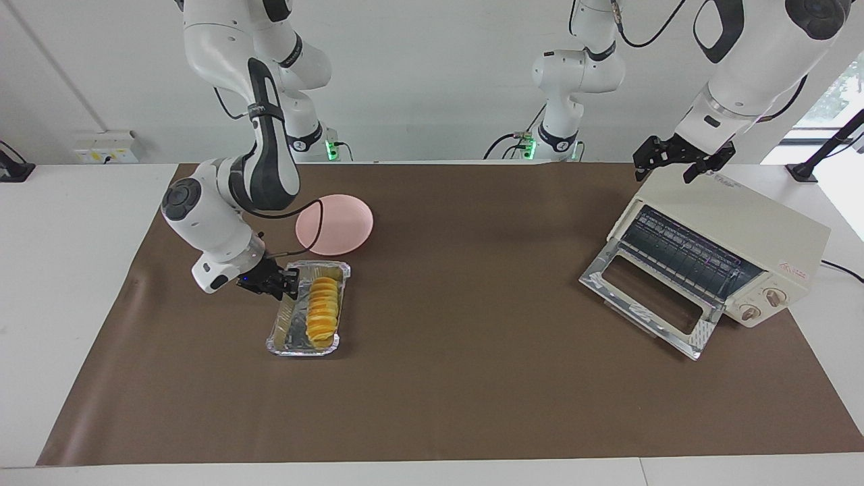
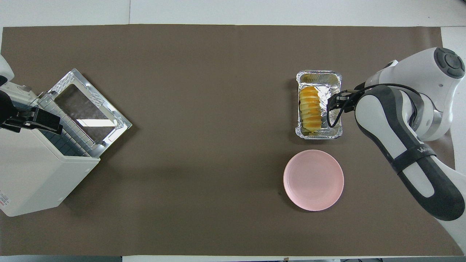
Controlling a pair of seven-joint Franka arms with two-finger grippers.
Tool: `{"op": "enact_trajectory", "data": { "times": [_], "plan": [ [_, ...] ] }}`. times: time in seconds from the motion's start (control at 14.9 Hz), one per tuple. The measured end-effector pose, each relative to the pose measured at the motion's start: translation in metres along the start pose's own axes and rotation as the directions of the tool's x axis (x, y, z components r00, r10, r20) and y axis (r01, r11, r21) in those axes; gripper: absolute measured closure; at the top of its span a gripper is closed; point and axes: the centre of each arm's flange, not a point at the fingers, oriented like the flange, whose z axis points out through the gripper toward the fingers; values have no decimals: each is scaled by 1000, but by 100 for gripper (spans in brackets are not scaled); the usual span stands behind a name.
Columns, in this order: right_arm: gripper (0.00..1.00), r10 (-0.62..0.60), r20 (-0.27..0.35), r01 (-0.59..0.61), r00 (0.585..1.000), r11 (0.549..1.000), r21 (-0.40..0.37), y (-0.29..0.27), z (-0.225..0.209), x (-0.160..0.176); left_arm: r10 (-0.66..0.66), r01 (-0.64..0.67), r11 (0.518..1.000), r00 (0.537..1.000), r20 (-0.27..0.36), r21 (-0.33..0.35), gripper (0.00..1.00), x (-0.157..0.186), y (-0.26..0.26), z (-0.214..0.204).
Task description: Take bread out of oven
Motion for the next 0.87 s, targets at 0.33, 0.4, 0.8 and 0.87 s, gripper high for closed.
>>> {"op": "enact_trajectory", "data": {
  "times": [0.33,0.4,0.8,0.87],
  "plan": [
    [0,-5,-21,4,1000,999,-47,-50,29,-7,0,0,1000,1000,0,0,0,0,0,0],
    [0,0,-20,-1,1000,999,-49,-46,39,-7,0,0,1000,1000,0,0,0,0,0,0],
    [3,20,-12,-21,1000,998,-59,-32,71,-16,0,0,1000,1000,0,0,0,0,0,0],
    [3,23,-7,-24,1000,998,-60,-31,74,-16,0,0,1000,1000,0,0,0,0,0,0]
  ]
}}
